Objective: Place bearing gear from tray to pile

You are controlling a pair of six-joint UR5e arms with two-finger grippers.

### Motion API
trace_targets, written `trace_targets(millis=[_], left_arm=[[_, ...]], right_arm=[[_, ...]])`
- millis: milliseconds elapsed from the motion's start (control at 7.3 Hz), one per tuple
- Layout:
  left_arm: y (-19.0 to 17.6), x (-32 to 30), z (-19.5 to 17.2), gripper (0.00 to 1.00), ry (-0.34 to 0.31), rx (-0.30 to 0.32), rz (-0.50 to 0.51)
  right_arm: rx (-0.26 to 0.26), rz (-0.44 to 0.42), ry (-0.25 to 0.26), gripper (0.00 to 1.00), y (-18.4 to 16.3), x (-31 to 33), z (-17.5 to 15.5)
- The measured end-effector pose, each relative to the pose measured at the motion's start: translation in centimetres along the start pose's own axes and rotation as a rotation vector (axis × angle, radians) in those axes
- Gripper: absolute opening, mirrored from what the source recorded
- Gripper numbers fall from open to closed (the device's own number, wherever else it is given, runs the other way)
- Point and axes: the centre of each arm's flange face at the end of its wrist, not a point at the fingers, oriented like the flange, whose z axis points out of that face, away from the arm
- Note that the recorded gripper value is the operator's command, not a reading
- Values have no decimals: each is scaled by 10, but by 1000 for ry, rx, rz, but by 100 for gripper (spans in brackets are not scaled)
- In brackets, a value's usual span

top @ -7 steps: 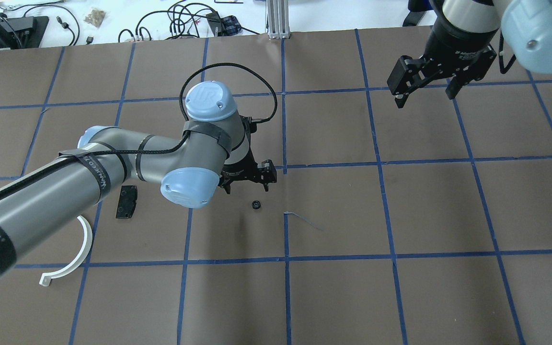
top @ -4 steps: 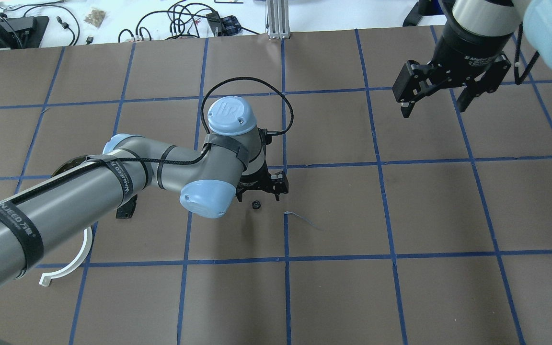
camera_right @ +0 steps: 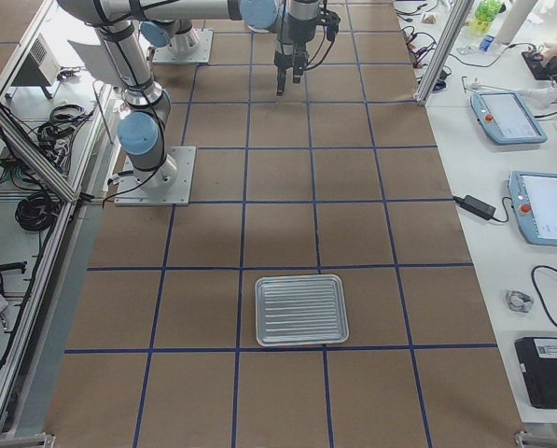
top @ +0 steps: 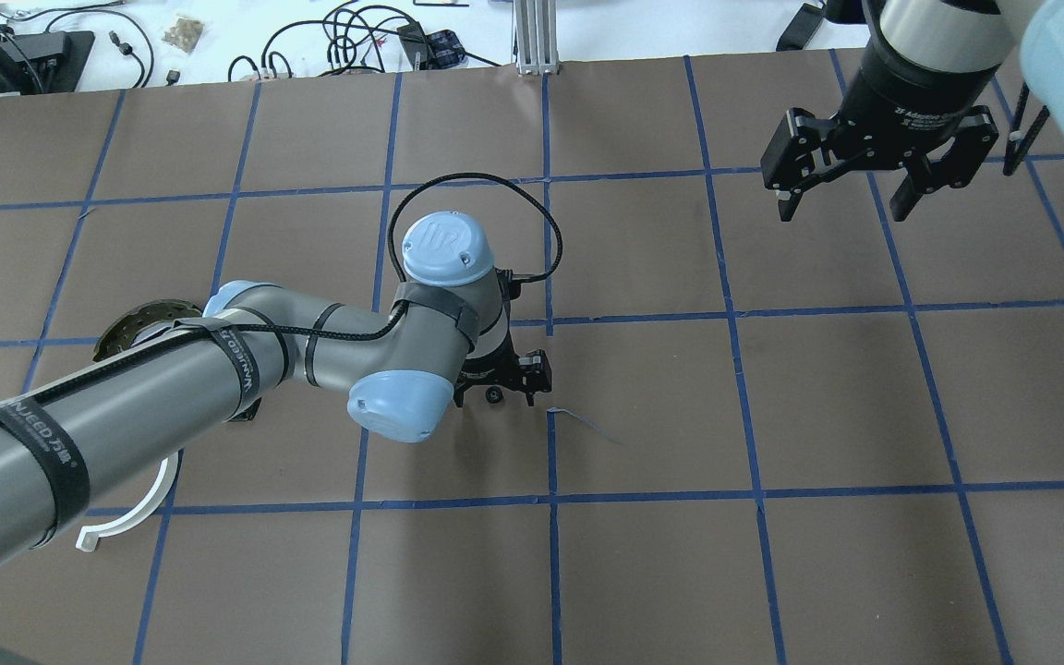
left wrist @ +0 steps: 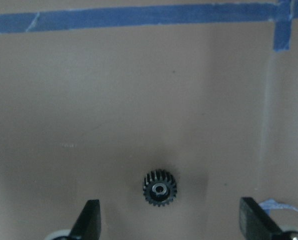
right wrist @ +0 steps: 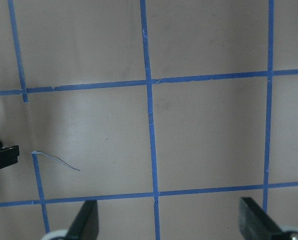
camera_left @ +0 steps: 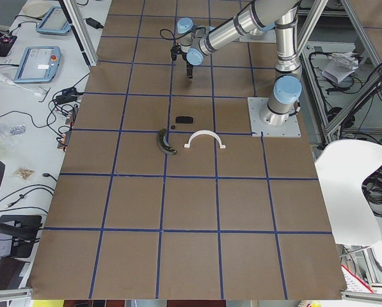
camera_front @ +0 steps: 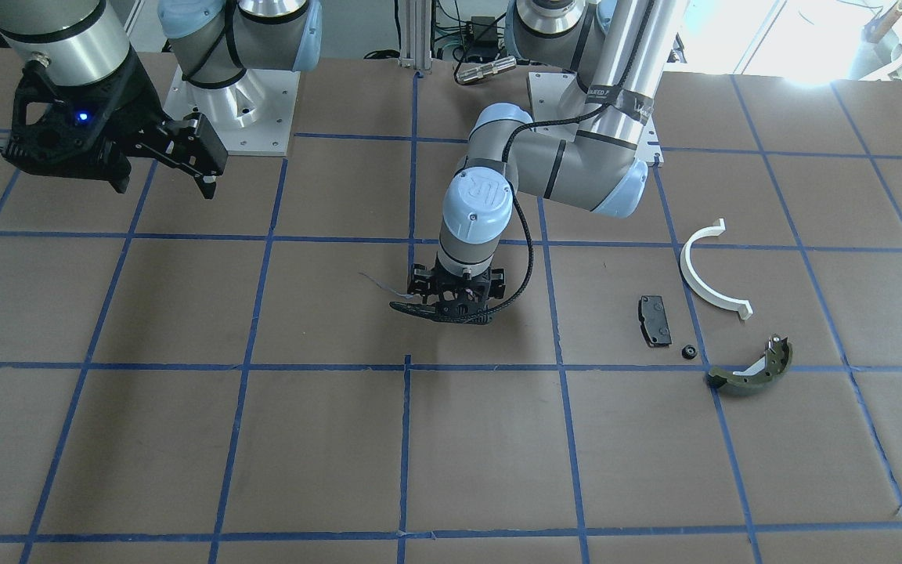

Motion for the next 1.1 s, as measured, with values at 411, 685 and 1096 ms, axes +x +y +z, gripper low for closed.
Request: trace_targets(millis=[411, 685, 1096], left_arm=[[-4, 0, 2, 43, 2, 19, 9], [-6, 0, 2, 17, 3, 28, 3], [-9, 2, -3, 0, 7, 39, 1]], right_arm=[[31, 3, 1, 100, -3, 1, -3], [90, 8, -1, 100, -9, 3, -10], [118, 9, -2, 100, -10, 4, -13]])
